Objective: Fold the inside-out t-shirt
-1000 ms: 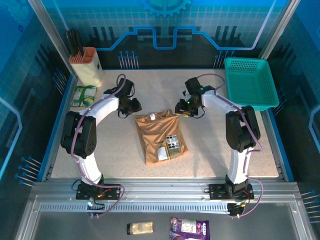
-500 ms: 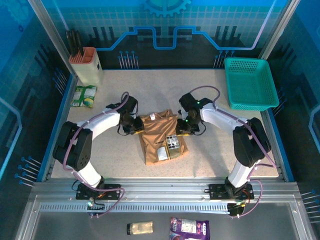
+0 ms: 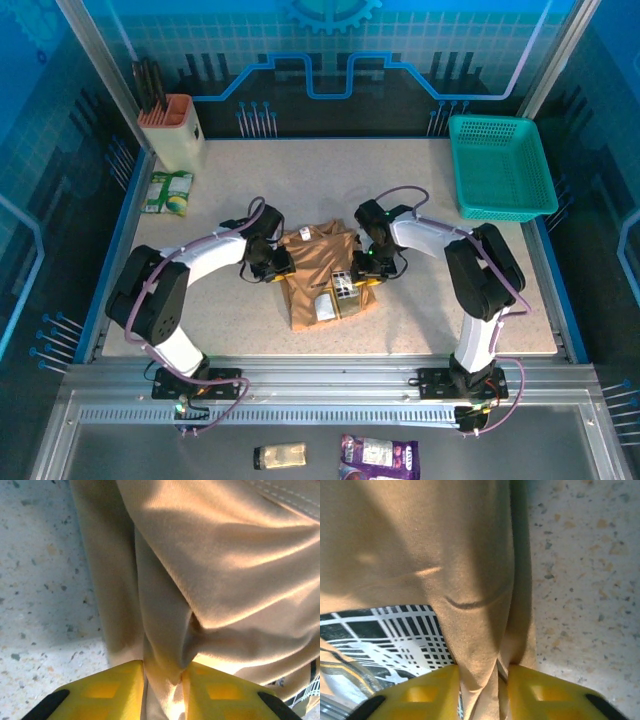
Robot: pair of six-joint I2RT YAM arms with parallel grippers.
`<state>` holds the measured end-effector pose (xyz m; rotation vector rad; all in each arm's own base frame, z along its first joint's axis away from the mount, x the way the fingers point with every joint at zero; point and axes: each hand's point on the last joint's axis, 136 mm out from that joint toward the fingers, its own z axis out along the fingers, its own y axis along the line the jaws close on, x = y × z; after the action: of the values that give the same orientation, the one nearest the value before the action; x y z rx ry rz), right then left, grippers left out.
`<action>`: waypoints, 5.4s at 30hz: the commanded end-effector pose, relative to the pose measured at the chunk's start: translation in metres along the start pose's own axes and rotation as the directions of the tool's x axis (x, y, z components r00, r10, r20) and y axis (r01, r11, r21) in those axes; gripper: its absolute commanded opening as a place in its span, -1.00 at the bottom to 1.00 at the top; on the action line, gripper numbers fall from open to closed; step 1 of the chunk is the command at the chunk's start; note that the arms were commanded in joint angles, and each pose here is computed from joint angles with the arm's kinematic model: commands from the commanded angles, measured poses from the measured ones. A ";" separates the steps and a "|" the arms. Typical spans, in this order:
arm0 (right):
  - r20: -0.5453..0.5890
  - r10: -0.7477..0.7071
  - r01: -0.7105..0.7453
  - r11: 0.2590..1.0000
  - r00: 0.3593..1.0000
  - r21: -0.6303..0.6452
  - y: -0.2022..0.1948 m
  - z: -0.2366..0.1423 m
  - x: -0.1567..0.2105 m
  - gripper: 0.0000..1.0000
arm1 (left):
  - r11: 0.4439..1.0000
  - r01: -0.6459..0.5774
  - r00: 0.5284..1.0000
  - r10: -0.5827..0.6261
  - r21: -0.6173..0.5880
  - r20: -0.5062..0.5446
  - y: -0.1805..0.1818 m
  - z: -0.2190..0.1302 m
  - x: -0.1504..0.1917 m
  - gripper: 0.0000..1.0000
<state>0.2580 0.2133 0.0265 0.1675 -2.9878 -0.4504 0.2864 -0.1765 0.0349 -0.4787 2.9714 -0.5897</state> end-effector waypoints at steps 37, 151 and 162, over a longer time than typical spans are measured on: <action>0.170 -0.377 0.391 0.918 0.910 -0.060 0.037 -0.056 -0.129 -0.18 | 0.969 -0.242 0.968 0.244 -0.045 0.054 0.000 -0.041 -0.088 -0.23; 0.225 -0.082 0.106 0.990 0.971 -0.097 0.012 -0.072 -0.123 -0.07 | 0.999 0.036 0.994 -0.035 -0.015 0.101 0.013 0.012 -0.088 0.01; 0.227 -0.068 0.089 0.992 0.971 -0.084 0.006 -0.077 -0.119 -0.08 | 0.997 -0.017 0.998 0.021 -0.076 0.056 0.006 0.029 -0.082 -0.37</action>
<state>0.3897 0.2215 0.0838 0.2608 -3.1798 -0.6802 0.3658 -0.1457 0.0175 -0.5213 2.9168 -0.4880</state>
